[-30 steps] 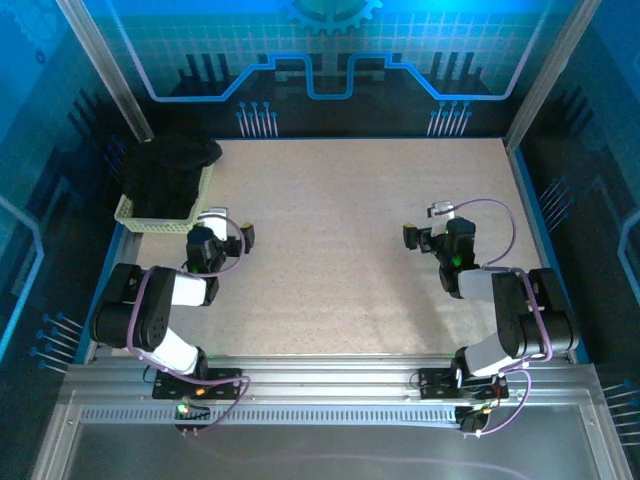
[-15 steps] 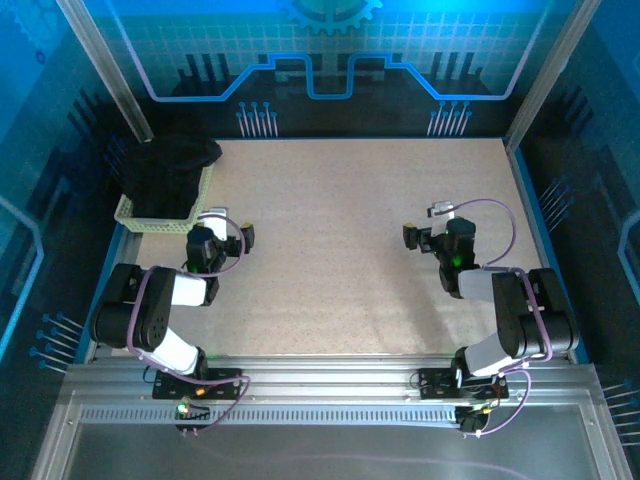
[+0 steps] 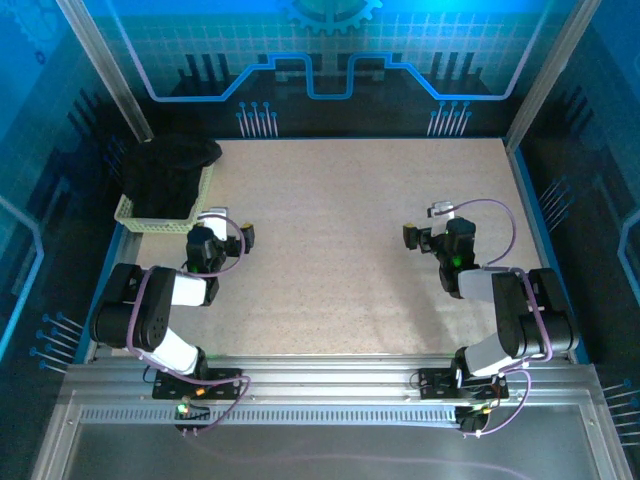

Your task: Fold the inside-out t-shirt

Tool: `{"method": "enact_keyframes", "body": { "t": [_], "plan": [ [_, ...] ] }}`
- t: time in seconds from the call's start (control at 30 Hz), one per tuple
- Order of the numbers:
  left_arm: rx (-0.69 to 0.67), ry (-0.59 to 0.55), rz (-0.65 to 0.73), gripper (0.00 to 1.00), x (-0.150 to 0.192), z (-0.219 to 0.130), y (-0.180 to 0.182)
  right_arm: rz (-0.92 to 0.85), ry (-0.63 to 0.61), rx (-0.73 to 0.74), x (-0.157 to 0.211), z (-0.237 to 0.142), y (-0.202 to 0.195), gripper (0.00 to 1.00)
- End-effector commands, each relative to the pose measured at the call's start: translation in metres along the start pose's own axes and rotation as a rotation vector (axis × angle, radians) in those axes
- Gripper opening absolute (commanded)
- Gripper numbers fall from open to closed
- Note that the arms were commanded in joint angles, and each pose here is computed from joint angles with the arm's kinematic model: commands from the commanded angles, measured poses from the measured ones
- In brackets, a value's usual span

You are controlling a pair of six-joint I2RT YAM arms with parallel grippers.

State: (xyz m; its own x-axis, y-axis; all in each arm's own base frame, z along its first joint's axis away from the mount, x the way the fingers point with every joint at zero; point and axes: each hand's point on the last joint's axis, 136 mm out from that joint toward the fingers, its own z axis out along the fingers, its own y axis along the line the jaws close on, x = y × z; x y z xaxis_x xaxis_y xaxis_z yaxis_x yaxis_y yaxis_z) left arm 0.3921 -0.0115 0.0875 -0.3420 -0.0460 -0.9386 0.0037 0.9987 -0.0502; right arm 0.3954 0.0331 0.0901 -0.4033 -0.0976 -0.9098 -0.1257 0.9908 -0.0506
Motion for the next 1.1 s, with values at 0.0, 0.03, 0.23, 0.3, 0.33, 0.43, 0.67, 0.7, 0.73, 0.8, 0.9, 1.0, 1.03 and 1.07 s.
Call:
{"method": "enact_keyframes", "body": {
  "t": [0.0, 0.03, 0.23, 0.3, 0.33, 0.43, 0.67, 0.7, 0.73, 0.8, 0.9, 1.0, 1.03, 1.07],
  "plan": [
    [0.023, -0.025, 0.000, 0.99, -0.010, 0.001, -0.002, 0.006, -0.026, 0.023, -0.004, -0.001, -0.007, 1.00],
    [0.022, -0.024, -0.001, 0.99, -0.009, 0.001, -0.002, 0.006, -0.025, 0.023, -0.004, -0.001, -0.007, 1.00],
    [-0.036, -0.025, -0.017, 0.99, -0.012, 0.002, 0.008, 0.006, -0.027, 0.024, -0.004, -0.001, -0.007, 1.00],
    [-0.047, -0.068, 0.011, 0.99, -0.020, -0.011, 0.003, -0.004, -0.027, 0.007, -0.007, -0.001, -0.004, 1.00],
    [-0.072, -0.095, 0.028, 0.99, -0.026, -0.019, 0.002, -0.029, -0.018, -0.023, -0.011, -0.002, 0.004, 1.00],
    [-0.168, -0.120, 0.060, 0.99, -0.037, -0.037, 0.005, -0.110, -0.009, -0.024, -0.023, -0.011, 0.018, 1.00],
    [-0.224, -0.148, 0.017, 0.99, -0.076, -0.078, -0.009, -0.165, -0.127, -0.082, -0.067, -0.054, 0.048, 1.00],
    [-0.215, -0.143, -0.017, 0.99, -0.084, -0.083, -0.010, -0.144, -0.150, -0.100, -0.077, -0.064, 0.051, 1.00],
    [-0.211, -0.134, -0.059, 0.99, -0.091, -0.089, -0.011, -0.107, -0.165, -0.103, -0.087, -0.072, 0.051, 1.00],
    [-0.217, -0.123, -0.152, 0.99, -0.108, -0.099, -0.009, 0.018, -0.153, -0.066, -0.106, -0.086, 0.041, 1.00],
    [-0.199, -0.127, -0.292, 0.99, -0.136, -0.109, -0.012, 0.221, -0.050, 0.009, -0.123, -0.100, 0.019, 1.00],
    [-0.154, -0.069, -0.414, 0.99, -0.151, -0.108, -0.021, 0.337, 0.074, -0.082, -0.137, -0.106, 0.022, 1.00],
    [-0.173, -0.034, -0.443, 0.99, -0.154, -0.109, -0.020, 0.370, 0.110, -0.082, -0.137, -0.106, 0.019, 1.00],
    [-0.195, -0.005, -0.454, 0.99, -0.155, -0.110, -0.018, 0.399, 0.123, -0.083, -0.138, -0.105, 0.017, 1.00]
  ]
}}
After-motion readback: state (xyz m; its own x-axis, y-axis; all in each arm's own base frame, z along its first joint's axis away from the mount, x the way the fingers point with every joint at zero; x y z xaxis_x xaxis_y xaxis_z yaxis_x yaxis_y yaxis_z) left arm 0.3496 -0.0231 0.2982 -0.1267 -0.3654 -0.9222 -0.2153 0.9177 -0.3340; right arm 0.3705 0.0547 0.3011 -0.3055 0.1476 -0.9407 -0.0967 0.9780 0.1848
